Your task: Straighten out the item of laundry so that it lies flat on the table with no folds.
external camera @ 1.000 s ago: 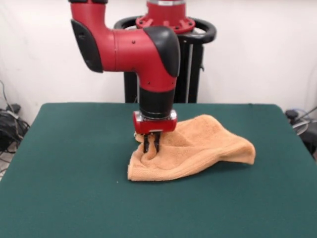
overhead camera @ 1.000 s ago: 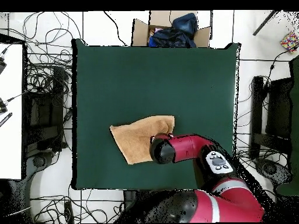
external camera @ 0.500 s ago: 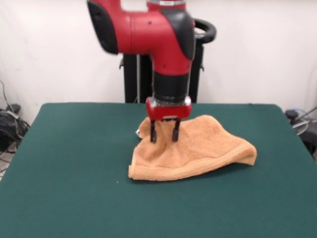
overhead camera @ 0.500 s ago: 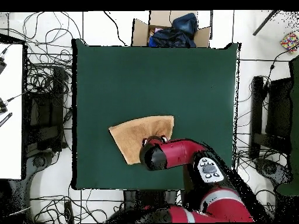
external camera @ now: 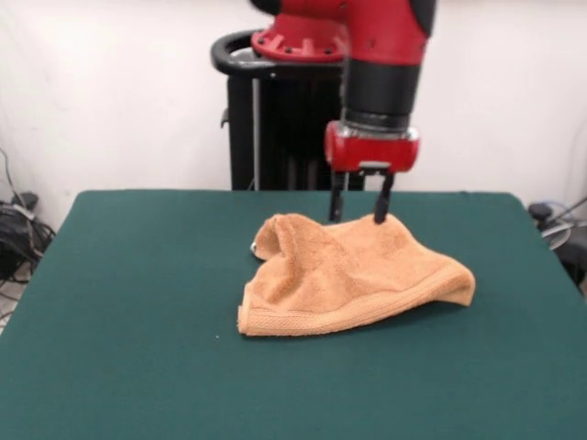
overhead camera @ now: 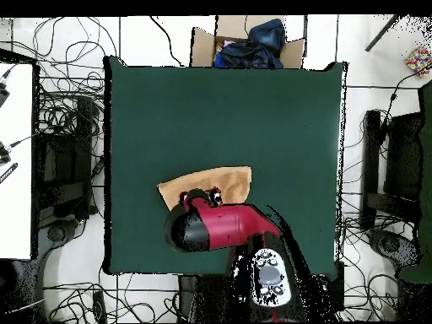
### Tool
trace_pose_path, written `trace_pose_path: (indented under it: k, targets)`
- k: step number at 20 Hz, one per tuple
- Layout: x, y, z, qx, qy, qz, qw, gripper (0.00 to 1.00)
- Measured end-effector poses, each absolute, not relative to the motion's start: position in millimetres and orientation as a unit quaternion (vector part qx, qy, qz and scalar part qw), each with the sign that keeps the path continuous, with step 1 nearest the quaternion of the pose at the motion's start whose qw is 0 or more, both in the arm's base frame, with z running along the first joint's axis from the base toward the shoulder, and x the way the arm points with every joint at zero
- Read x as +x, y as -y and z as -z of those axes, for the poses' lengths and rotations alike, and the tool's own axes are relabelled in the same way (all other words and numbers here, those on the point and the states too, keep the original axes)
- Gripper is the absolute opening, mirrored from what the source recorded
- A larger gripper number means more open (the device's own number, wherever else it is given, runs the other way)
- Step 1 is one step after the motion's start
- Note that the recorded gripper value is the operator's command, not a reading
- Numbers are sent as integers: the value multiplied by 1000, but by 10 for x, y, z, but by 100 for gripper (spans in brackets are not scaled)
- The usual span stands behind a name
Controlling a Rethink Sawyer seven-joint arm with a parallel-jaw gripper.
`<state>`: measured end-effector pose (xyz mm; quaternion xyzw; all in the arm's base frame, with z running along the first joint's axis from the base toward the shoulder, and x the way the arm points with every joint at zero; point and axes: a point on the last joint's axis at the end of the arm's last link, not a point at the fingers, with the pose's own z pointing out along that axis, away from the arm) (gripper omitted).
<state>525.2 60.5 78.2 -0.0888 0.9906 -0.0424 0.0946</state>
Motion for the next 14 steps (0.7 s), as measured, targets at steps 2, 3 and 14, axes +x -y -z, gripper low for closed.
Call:
trace_pose_path:
  k: [2, 3, 14]
  targets:
    - [5271, -677, -822, -84, -991, 44, 100, 100]
    - [5278, -719, -824, -79, -990, 44, 104, 100]
    - [5330, -871, -432, -49, -979, 67, 187, 100]
